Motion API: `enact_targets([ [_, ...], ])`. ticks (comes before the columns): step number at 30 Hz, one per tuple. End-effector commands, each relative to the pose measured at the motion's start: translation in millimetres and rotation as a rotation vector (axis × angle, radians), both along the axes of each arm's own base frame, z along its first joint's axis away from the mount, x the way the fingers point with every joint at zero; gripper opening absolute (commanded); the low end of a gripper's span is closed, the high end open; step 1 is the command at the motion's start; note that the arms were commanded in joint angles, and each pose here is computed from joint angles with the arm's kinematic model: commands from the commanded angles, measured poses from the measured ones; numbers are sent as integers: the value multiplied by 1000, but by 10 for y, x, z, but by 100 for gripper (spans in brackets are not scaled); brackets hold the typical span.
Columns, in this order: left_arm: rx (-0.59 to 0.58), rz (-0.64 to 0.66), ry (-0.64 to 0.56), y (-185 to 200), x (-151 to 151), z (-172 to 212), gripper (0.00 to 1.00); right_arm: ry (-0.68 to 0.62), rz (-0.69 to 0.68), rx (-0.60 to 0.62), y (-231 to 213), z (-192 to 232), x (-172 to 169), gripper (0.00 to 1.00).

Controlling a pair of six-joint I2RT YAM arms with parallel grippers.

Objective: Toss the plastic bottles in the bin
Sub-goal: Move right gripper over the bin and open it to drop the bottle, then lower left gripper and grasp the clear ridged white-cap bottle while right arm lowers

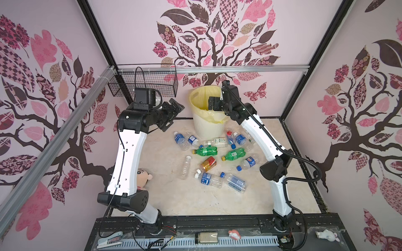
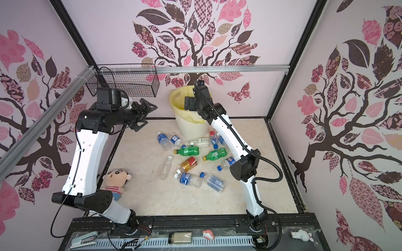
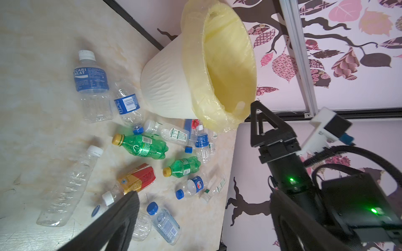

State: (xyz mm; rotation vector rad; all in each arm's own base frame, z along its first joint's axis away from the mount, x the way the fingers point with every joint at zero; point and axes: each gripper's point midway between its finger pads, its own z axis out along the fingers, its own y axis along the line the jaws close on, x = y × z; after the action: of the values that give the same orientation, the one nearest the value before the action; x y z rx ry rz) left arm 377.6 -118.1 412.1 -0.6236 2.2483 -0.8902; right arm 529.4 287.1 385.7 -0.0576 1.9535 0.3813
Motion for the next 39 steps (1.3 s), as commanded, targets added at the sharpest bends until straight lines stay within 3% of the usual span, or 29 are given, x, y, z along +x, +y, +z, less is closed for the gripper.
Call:
enact_targets([
  [1,155,8,-66,-40,8,-12,97,-33,-26,31,-221,471,-317,100],
  [10,721,26,-236,-64,152,-321,97,111,-89,-50,-524,120,-638,99],
  [16,883,138,-275,249,156,-656,97,160,-100,-92,-722,-88,-922,100],
  [21,816,56,-243,205,63,-1001,97,194,-111,-99,-859,-347,-1139,99],
  [30,802,-50,219,224,-284,-2153,97,311,-124,-140,-1035,-990,-1463,99],
  [33,748,-144,274,112,-412,-2426,97,350,-103,-160,-1024,-1212,-1570,100],
  [39,632,-185,377,116,-604,-2831,97,411,-61,-182,-947,-1545,-1791,99],
])
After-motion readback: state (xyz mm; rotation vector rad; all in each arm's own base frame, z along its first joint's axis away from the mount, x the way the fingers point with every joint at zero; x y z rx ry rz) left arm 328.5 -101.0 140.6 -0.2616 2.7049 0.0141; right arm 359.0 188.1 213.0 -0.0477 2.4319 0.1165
